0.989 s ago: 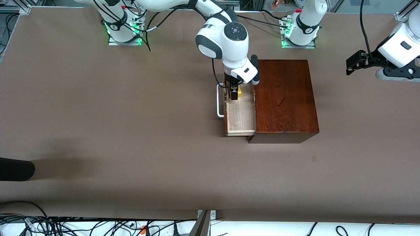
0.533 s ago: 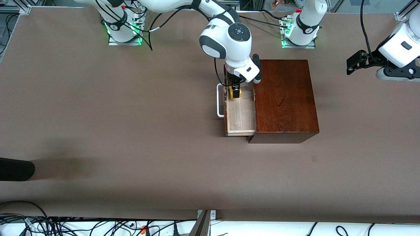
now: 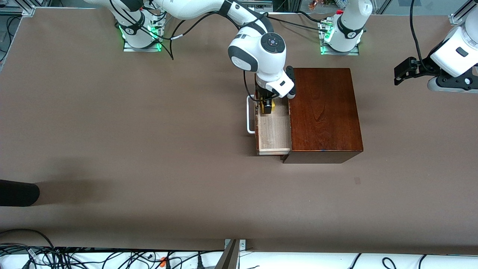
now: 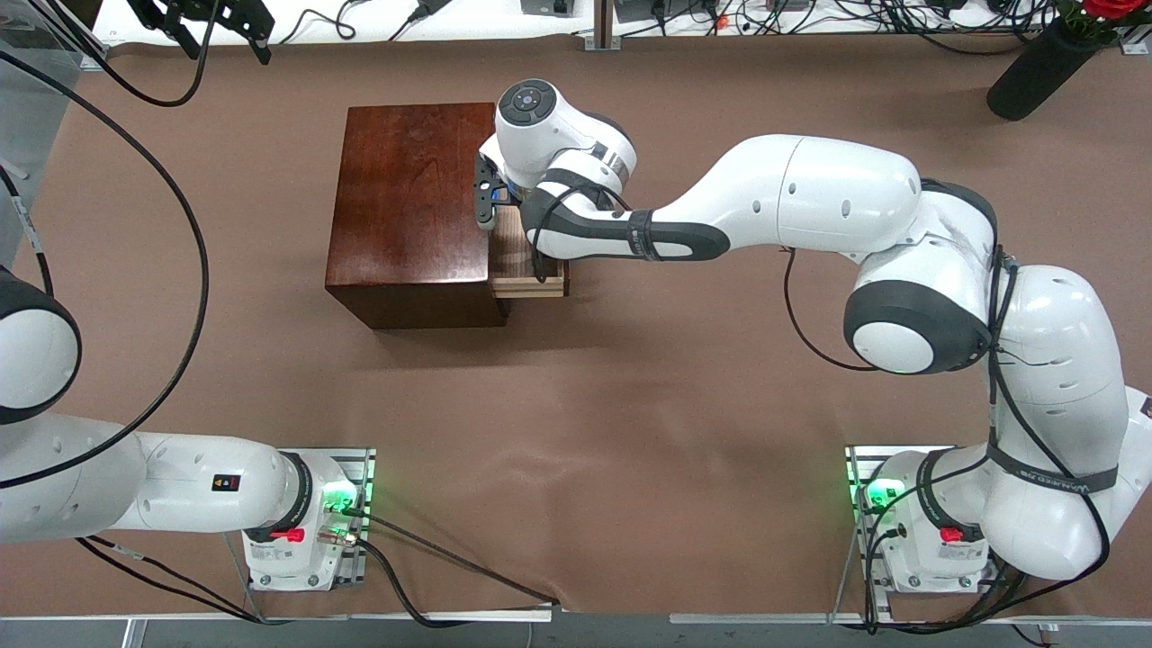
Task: Open drawer, take yellow block, close drawer
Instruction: 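Lower the right gripper into the drawer and grasp the yellow cube, then lift the yellow cube out with the right gripper while the left gripper approaches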
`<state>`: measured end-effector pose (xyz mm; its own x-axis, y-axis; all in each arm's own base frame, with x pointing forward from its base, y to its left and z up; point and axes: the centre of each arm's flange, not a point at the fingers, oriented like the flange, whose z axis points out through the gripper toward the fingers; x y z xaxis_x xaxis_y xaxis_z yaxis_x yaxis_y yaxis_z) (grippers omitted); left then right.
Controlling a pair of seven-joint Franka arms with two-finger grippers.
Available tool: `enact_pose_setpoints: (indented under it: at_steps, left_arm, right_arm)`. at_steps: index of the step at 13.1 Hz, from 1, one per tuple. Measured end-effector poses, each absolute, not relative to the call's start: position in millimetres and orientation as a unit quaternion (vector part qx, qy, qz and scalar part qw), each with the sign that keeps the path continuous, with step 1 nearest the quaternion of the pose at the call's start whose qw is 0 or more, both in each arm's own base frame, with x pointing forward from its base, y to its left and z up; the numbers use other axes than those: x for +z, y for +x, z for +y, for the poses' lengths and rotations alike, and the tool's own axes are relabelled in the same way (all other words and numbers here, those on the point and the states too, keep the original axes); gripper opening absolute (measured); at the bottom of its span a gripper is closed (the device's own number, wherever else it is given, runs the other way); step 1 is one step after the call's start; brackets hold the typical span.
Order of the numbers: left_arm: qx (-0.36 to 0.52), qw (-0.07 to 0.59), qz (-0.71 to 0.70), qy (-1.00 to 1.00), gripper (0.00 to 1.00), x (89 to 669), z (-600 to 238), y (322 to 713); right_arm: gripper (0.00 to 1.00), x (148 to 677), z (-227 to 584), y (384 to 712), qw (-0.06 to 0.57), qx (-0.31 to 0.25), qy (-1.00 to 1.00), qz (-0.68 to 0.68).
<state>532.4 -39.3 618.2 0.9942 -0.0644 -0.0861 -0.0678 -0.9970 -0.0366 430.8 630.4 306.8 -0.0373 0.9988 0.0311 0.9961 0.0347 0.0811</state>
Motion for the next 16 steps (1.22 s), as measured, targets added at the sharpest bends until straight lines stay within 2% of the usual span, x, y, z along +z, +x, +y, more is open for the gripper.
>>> enact_pose_setpoints:
  at_steps: [1, 2, 5, 9, 13, 16]
  left_arm:
    - [0.043, 0.02, 0.033, -0.998, 1.0, 618, -39, 532]
    - [0.044, 0.02, 0.033, -0.998, 1.0, 618, -40, 532]
    - [0.044, 0.02, 0.033, -0.998, 1.0, 618, -40, 532]
    - [0.044, 0.02, 0.034, -0.998, 1.0, 618, -40, 532]
    - [0.045, 0.02, 0.035, -0.998, 1.0, 618, -41, 532]
    - [0.046, 0.02, 0.035, -0.998, 1.0, 618, -41, 532]
  right_arm:
    - [0.62, 310, 631, 432, 0.017, 0.044, 0.694, 0.718]
    - [0.56, 316, 632, 434, 0.017, 0.046, 0.695, 0.717]
    - [0.56, 341, 629, 440, 0.023, 0.032, 0.702, 0.711]
    - [0.56, 410, 616, 453, -0.008, 0.037, 0.726, 0.686]
    - [0.56, 484, 535, 511, -0.043, 0.025, 0.778, 0.627]
    - [0.56, 513, 446, 565, -0.046, 0.003, 0.82, 0.57]
